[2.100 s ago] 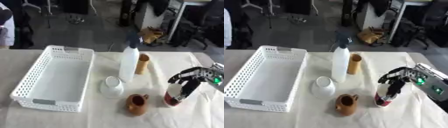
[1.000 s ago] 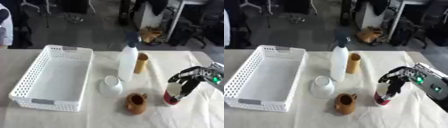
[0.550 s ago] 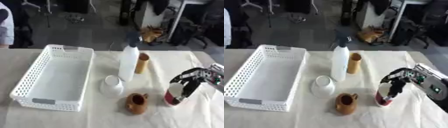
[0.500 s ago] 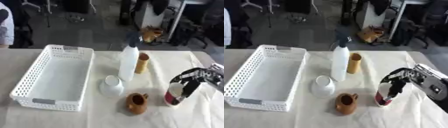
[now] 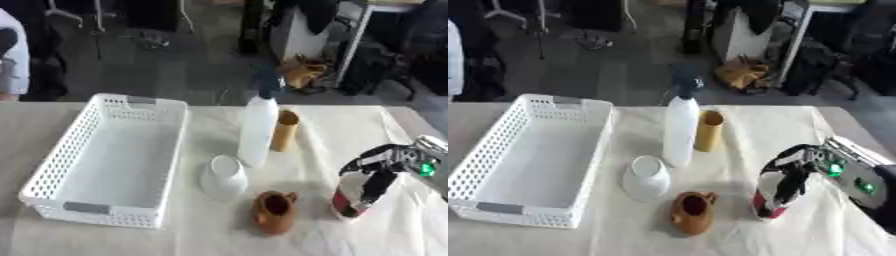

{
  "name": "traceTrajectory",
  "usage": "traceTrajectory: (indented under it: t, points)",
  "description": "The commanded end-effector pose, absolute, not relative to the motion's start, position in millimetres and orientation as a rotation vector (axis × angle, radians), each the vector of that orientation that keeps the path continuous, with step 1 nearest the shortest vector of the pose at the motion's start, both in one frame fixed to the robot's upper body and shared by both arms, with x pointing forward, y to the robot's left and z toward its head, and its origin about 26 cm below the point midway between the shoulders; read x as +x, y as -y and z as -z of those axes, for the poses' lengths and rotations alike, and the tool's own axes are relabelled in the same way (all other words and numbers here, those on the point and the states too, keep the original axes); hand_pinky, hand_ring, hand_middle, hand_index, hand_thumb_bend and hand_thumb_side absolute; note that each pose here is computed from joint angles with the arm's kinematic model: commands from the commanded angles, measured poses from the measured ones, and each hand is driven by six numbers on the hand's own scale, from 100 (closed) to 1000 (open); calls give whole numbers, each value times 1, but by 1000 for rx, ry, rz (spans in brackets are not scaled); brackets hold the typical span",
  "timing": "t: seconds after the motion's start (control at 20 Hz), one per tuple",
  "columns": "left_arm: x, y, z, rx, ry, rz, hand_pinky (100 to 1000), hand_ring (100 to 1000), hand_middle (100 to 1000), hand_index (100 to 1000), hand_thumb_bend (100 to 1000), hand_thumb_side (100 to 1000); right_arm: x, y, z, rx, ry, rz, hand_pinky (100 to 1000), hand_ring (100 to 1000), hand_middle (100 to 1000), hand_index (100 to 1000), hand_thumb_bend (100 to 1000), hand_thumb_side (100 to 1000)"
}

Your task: Pick up objects on the table and place them in the box.

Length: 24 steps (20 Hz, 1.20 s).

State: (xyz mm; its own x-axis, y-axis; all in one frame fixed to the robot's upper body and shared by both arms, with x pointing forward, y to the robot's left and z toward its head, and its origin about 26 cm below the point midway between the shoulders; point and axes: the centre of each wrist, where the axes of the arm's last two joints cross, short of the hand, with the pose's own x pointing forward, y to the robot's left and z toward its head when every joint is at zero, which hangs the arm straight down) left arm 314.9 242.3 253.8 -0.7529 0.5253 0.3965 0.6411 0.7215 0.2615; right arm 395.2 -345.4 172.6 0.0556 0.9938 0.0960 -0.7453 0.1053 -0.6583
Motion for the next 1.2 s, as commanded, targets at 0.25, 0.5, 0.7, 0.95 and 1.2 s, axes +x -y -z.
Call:
traceTrajectory:
  t: [0.25, 0.5, 0.7, 0.95, 1.2]
  points:
    - [312, -243, -260, -915, 2654, 580, 958, 799, 734, 801, 100, 896, 399, 349, -197, -529, 586, -1352, 515, 853, 869, 800, 533, 394]
    - [312, -244, -259, -910, 2651, 577, 961, 799, 735, 800, 100, 897, 400, 346, -207, -551, 613, -1350, 446, 804, 811, 741, 495, 366]
    - [312, -244, -259, -909, 2651, 573, 961, 797, 735, 800, 100, 896, 400, 344, -209, -555, 616, -1352, 416, 786, 802, 705, 481, 333]
    - [312, -244, -259, -909, 2651, 567, 962, 795, 734, 799, 100, 895, 399, 344, -205, -542, 608, -1355, 408, 786, 817, 686, 466, 308]
    - [312, -244, -260, -910, 2651, 563, 961, 792, 734, 799, 100, 895, 398, 345, -201, -525, 602, -1359, 478, 804, 838, 727, 546, 339]
